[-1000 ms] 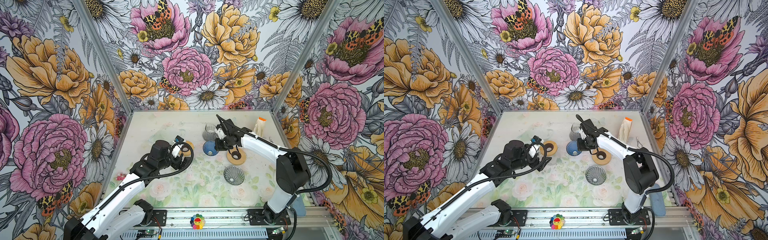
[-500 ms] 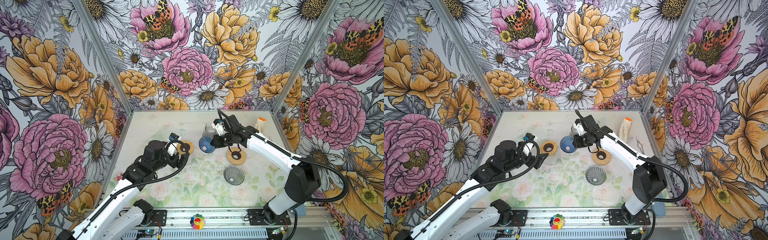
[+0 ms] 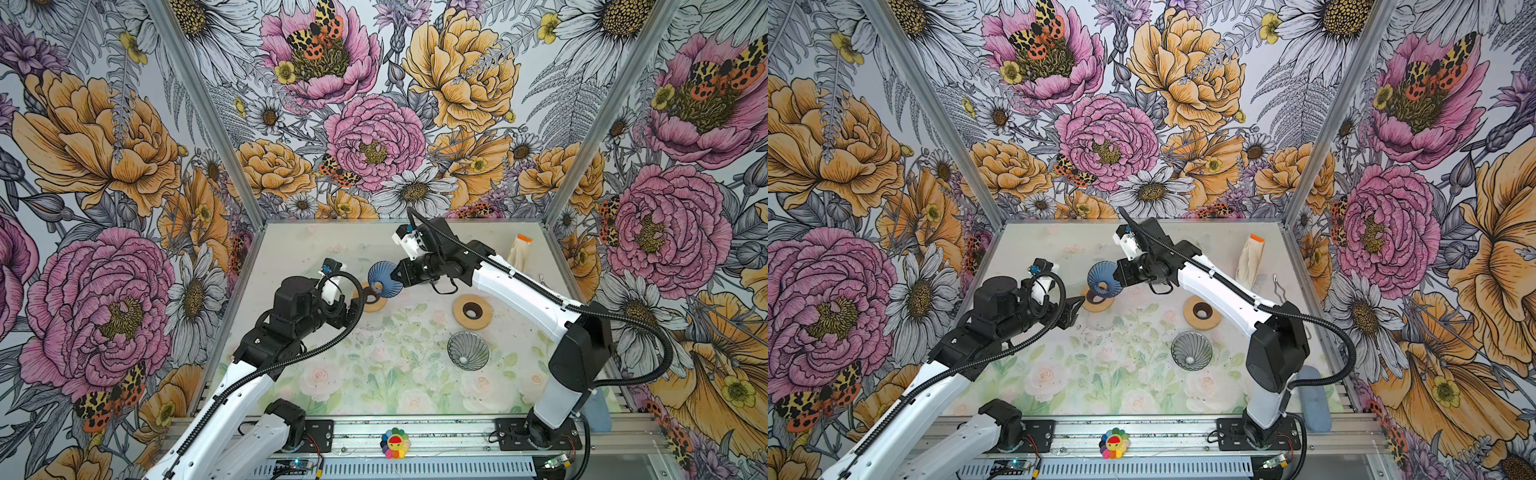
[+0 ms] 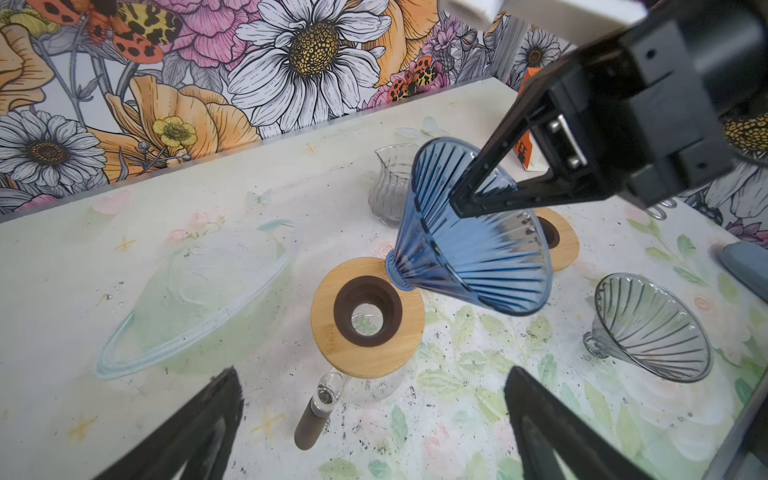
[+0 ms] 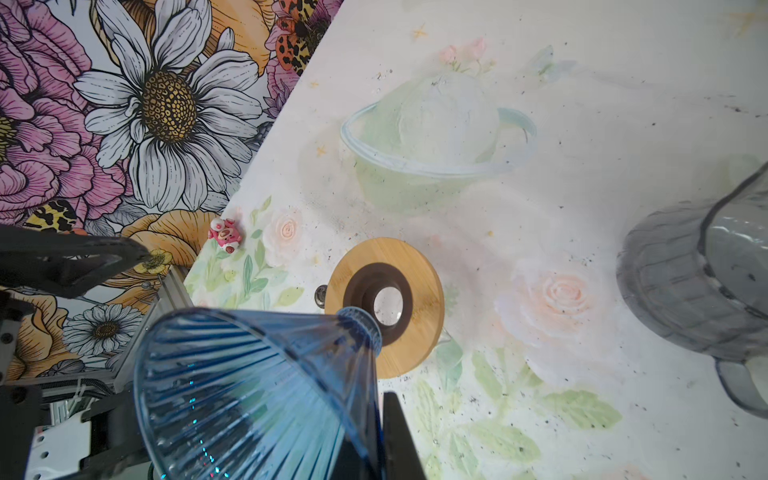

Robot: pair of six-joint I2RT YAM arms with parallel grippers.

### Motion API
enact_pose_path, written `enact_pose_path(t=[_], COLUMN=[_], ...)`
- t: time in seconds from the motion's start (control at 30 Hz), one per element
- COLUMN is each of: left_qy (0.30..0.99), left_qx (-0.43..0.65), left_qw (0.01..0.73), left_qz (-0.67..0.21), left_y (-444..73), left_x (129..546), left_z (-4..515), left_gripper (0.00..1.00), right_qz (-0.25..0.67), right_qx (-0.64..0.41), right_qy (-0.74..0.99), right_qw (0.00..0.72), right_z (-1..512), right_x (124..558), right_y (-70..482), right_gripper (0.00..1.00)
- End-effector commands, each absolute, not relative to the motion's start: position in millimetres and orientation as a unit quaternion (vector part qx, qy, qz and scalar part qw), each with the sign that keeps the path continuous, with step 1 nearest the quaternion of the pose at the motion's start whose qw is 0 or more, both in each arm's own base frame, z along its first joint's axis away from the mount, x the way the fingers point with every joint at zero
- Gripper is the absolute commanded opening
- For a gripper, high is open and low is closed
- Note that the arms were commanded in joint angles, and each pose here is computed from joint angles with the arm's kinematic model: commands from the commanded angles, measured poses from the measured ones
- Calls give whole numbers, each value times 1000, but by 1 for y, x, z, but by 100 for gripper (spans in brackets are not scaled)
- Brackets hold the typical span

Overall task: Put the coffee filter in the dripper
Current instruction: 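Carry the blue dripper over the bamboo ring and lower it in, then press the blue dripper down into the bamboo ring with the right gripper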

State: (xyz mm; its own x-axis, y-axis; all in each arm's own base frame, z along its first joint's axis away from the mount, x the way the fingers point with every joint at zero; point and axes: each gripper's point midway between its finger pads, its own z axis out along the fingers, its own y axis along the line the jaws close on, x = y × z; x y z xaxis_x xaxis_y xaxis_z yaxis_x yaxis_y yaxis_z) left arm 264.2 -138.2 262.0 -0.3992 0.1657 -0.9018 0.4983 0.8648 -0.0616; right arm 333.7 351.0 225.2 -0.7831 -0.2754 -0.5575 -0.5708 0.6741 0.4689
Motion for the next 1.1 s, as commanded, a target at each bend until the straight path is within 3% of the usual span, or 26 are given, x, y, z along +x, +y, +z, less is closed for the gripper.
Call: enact_pose_path(t=[0.0,0.73,1.07], left_qy=[814,836,850], left_qx=[193,151,124], left_qw=[516,501,482], left_qz=[-184,-166,-170], left_y=[-135,-127,-132], left_x=[260,284,300], left_z=[270,270,266], left_gripper=[99,99,99], right_qz=[338,317,265], right_qx=[-238,-225,-232], right_qy=[882,902,917], right_qw=[227,189,186], right_z=[228,184,172], right_x=[341,348,345], right_y=[366,386,375], right_gripper=[1,1,1])
